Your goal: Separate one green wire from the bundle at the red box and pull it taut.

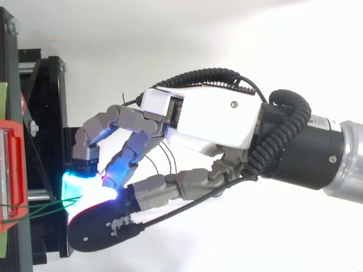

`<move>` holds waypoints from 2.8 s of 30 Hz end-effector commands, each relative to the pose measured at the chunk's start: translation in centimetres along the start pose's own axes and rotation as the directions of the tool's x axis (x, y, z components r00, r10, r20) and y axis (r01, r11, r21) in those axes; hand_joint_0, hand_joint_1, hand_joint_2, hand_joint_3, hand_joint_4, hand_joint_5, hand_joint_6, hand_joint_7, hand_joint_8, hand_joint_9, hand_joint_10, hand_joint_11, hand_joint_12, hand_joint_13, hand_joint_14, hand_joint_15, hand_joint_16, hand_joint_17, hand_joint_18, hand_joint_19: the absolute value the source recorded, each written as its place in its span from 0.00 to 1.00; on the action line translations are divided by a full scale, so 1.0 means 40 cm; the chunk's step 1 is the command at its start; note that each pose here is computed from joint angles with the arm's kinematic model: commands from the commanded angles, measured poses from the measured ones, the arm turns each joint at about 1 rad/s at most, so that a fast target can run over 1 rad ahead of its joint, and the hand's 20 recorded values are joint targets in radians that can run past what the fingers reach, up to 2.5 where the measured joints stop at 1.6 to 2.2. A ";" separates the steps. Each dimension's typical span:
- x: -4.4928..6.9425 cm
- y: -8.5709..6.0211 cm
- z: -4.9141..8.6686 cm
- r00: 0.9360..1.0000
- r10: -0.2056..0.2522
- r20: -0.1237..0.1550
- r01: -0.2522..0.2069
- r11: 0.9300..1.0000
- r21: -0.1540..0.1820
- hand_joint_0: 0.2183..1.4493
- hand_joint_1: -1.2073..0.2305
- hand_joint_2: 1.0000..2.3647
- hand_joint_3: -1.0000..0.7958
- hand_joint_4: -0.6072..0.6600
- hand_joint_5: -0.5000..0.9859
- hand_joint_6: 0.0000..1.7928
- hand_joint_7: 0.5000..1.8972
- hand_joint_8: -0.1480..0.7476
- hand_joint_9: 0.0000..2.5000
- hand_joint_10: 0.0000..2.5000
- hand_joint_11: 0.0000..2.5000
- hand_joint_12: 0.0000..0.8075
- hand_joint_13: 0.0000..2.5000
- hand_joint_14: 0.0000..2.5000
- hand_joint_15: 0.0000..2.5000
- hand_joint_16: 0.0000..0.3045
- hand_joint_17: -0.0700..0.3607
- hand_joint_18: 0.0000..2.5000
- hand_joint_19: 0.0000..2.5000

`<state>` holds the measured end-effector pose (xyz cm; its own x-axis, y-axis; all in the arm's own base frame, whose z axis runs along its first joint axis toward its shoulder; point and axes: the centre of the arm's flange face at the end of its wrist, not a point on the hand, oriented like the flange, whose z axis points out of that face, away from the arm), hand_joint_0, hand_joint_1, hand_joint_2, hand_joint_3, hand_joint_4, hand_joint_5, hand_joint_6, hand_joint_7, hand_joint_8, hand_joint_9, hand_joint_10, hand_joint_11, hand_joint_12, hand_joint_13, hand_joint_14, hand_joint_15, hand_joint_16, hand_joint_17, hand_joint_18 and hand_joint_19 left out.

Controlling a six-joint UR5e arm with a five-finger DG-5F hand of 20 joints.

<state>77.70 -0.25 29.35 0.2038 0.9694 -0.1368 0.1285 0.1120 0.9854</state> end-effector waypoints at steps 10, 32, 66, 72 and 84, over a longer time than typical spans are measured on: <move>-0.003 0.002 0.000 1.000 -0.002 0.001 0.002 1.000 -0.002 0.37 0.27 0.02 0.44 0.49 0.22 0.53 0.33 0.50 0.45 0.01 0.38 0.43 0.37 0.01 0.24 0.18 0.44 0.29 0.26; -0.011 0.001 0.004 1.000 -0.004 0.005 0.004 1.000 -0.003 0.32 0.46 0.01 0.32 0.58 0.23 0.51 0.34 0.49 0.47 0.01 0.38 0.43 0.38 0.01 0.24 0.17 0.44 0.31 0.27; -0.007 0.003 0.003 1.000 0.005 0.011 -0.005 1.000 -0.003 0.30 0.39 0.00 0.28 0.57 0.23 0.51 0.31 0.48 0.46 0.01 0.36 0.43 0.38 0.01 0.24 0.17 0.44 0.30 0.27; -0.007 0.002 0.002 1.000 0.004 0.008 -0.004 1.000 0.000 0.31 0.47 0.00 0.30 0.57 0.23 0.50 0.32 0.49 0.47 0.01 0.36 0.44 0.38 0.01 0.24 0.17 0.44 0.31 0.28; -0.007 0.002 0.002 1.000 0.004 0.008 -0.004 1.000 0.000 0.35 0.29 0.01 0.42 0.52 0.22 0.51 0.38 0.49 0.45 0.01 0.36 0.43 0.37 0.01 0.24 0.18 0.44 0.31 0.27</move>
<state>77.74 -0.53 29.48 0.2126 0.9680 -0.1331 0.1264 0.1078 0.9861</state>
